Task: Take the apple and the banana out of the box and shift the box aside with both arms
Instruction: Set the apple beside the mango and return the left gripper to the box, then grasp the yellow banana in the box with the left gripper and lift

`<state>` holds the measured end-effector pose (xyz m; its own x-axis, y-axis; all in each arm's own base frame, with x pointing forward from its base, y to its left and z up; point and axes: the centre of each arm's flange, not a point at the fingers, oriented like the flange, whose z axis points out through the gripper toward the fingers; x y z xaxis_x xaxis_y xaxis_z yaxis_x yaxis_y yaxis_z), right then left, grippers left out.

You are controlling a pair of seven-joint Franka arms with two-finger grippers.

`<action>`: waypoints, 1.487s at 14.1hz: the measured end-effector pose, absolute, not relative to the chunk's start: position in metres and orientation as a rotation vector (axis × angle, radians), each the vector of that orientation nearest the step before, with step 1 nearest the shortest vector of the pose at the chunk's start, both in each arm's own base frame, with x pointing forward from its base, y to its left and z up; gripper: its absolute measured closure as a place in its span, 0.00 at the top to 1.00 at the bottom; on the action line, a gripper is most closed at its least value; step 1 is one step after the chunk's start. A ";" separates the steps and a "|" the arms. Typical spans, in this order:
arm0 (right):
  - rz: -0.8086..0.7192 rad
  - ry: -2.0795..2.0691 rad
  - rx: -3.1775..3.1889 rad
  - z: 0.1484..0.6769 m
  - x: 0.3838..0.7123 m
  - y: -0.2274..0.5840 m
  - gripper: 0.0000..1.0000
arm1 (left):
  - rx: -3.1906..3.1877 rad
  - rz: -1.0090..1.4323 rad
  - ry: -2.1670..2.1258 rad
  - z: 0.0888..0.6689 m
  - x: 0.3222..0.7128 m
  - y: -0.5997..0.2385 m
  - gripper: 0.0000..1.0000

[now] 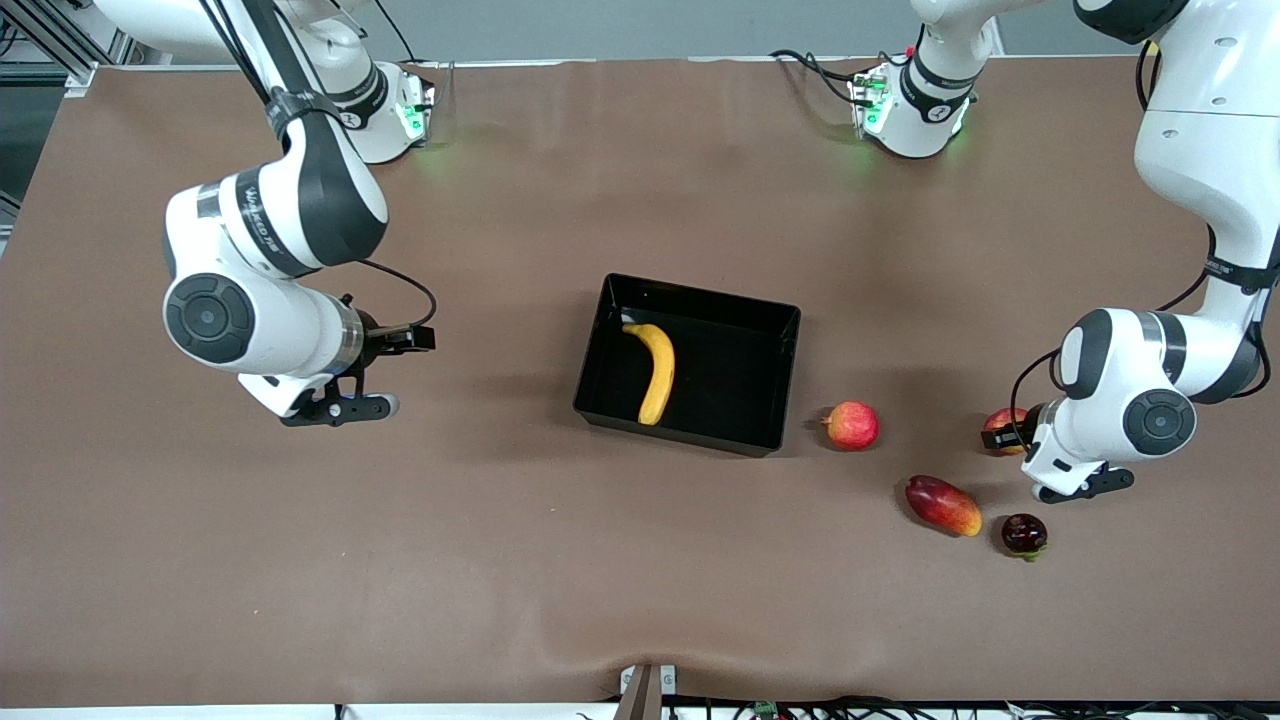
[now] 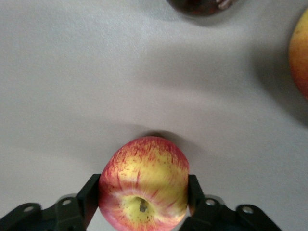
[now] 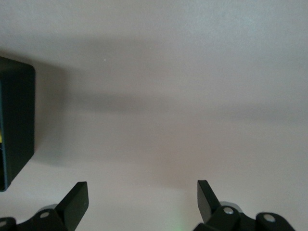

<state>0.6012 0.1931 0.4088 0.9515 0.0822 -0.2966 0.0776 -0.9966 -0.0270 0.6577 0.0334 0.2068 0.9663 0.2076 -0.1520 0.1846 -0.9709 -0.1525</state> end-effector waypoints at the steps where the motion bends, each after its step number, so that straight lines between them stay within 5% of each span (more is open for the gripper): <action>1: 0.479 -0.127 -3.088 0.405 0.598 0.192 1.00 | -2.981 0.243 -0.296 0.207 0.659 0.033 0.89; 3: 0.491 -0.125 -3.089 0.403 0.594 0.190 1.00 | -2.993 0.262 -0.272 0.219 0.660 0.014 1.00; 9: 0.504 -0.123 -3.088 0.399 0.589 0.187 1.00 | -3.051 0.273 -0.278 0.325 0.629 -0.186 1.00; 21: 0.495 -0.121 -3.089 0.396 0.589 0.187 1.00 | -3.238 0.080 -0.040 0.290 0.523 -0.444 1.00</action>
<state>0.5889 0.1868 0.3959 0.9470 0.0778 -0.3118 0.0743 -0.9970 -0.0231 0.5234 -0.4436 0.2898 0.9985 0.0222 -0.0505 0.0270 -0.9950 0.0966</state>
